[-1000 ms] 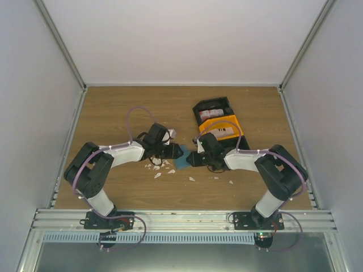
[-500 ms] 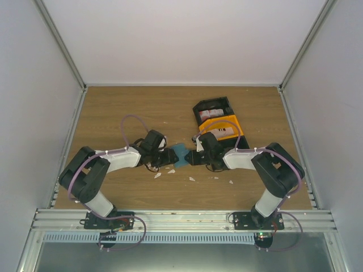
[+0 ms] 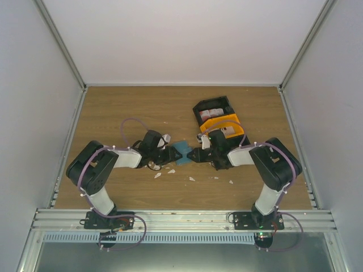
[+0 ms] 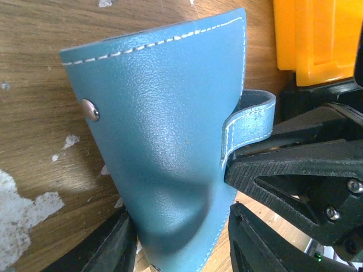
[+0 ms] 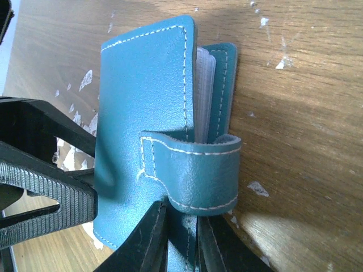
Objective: Put the credit cards into the card holder
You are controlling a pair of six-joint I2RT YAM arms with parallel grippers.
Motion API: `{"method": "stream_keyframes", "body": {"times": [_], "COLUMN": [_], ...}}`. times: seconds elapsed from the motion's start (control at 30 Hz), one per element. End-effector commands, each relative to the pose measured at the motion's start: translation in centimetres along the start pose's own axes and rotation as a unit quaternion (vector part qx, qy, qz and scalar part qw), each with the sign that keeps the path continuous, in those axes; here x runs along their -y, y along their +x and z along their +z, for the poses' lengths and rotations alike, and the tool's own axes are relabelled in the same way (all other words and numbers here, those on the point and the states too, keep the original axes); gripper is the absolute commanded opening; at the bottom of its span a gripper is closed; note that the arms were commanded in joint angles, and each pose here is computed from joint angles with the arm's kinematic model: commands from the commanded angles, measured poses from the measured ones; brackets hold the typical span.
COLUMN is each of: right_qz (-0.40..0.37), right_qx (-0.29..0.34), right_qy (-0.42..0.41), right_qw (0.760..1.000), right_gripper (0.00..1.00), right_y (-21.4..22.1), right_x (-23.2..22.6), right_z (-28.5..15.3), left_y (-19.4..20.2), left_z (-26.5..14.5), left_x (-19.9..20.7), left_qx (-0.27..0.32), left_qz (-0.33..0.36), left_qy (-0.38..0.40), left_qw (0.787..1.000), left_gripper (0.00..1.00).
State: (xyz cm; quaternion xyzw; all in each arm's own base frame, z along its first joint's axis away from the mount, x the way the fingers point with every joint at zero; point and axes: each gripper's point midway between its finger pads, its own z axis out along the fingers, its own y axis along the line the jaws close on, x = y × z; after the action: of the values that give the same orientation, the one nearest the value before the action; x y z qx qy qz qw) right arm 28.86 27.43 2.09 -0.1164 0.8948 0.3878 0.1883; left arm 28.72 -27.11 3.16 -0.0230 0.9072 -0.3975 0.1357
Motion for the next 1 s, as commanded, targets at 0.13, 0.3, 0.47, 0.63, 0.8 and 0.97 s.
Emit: {"method": "stream_keyframes", "body": {"times": [0.13, 0.3, 0.47, 0.63, 0.8, 0.97], "right_qz": [0.029, 0.020, 0.002, -0.013, -0.009, 0.019], "right_qx": [-0.100, -0.095, -0.074, -0.017, 0.068, 0.140], "right_qy": [0.009, -0.004, -0.003, -0.004, -0.016, -0.073], "right_qw": [0.994, 0.995, 0.997, 1.000, 0.998, 0.987], "right_gripper": [0.13, 0.13, 0.15, 0.26, 0.47, 0.64], "right_y": [6.0, 5.5, 4.3, 1.5, -0.9, -1.4], "right_x": [2.6, 1.8, 1.0, -0.9, -3.4, -6.1], "right_z": [1.2, 1.1, 0.2, -2.1, -5.7, -9.2], "left_y": [2.3, 1.6, 0.9, 0.2, -0.8, -1.8], "left_z": [1.3, 1.0, 0.2, -1.2, -4.3, -8.0], "left_x": [0.3, 1.1, 1.7, 3.2, 7.0, 11.6], "left_qx": [-0.039, -0.029, -0.013, 0.000, 0.018, 0.029], "left_qz": [0.032, 0.062, 0.090, 0.108, 0.111, 0.105], "left_qy": [0.050, 0.059, 0.054, 0.063, 0.110, 0.171], "left_qw": [0.998, 0.996, 0.994, 0.992, 0.988, 0.979], "left_gripper": [0.45, 0.37, 0.16, 0.02, 0.01, 0.02]}}
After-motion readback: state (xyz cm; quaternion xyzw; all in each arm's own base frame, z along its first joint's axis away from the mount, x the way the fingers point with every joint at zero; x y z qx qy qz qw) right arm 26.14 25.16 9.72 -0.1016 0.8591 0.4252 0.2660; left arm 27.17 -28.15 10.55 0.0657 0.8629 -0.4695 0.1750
